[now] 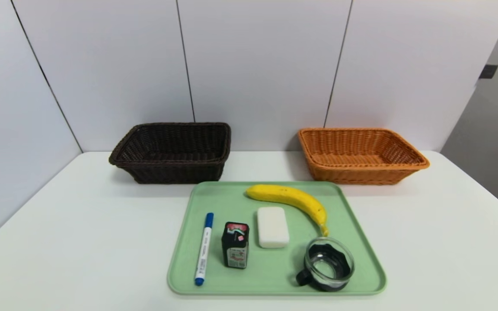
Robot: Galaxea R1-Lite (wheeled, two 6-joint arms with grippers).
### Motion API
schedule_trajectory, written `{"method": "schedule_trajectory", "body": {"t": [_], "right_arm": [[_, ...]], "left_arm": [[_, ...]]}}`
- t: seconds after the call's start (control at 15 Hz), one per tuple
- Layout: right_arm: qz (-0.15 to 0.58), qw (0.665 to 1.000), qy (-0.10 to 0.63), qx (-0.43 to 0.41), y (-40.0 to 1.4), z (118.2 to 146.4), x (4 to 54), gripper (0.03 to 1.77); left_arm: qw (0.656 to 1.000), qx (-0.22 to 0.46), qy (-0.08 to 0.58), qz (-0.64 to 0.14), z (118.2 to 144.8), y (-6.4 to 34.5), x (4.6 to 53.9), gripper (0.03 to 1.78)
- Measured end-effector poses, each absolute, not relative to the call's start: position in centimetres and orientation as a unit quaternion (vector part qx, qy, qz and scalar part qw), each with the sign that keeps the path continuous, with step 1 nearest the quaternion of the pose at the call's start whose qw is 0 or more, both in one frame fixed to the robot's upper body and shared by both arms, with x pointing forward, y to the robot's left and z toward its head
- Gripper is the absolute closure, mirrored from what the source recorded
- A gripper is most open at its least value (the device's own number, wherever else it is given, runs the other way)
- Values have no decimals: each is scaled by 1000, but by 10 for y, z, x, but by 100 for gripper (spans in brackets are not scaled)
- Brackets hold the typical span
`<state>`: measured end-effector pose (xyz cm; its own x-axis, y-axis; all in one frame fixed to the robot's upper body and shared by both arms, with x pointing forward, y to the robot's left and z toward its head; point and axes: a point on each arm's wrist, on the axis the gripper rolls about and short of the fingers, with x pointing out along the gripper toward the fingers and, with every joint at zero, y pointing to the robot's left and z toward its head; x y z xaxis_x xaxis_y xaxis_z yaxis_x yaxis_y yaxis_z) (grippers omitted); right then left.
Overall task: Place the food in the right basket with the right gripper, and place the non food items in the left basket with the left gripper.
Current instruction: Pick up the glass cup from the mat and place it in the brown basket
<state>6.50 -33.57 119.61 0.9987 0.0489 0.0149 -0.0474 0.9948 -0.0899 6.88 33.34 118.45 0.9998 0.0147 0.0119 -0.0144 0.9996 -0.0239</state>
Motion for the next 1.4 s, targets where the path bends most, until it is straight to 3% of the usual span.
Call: {"method": "schedule_trajectory", "body": {"t": [0.13,0.33,0.53,0.93,1.2,1.4], "right_arm": [[32,998,-23,-45,-335,1222,60,10],[41,998,10,-39,-335,1265,63,10],[44,998,40,-18,-335,1320,85,10],[79,988,121,47,-328,1418,165,10],[116,945,273,141,-302,1436,218,10],[115,886,400,203,-273,1432,248,10]], "left_arm": [[1000,-10,-15,-8,1196,333,64,12],[999,-8,-7,-35,1230,331,44,12],[998,-11,42,-42,1265,331,33,12],[991,-16,126,-43,1345,331,80,12],[980,-27,194,-39,1378,332,137,12],[972,-50,226,-40,1385,331,174,12]]}}
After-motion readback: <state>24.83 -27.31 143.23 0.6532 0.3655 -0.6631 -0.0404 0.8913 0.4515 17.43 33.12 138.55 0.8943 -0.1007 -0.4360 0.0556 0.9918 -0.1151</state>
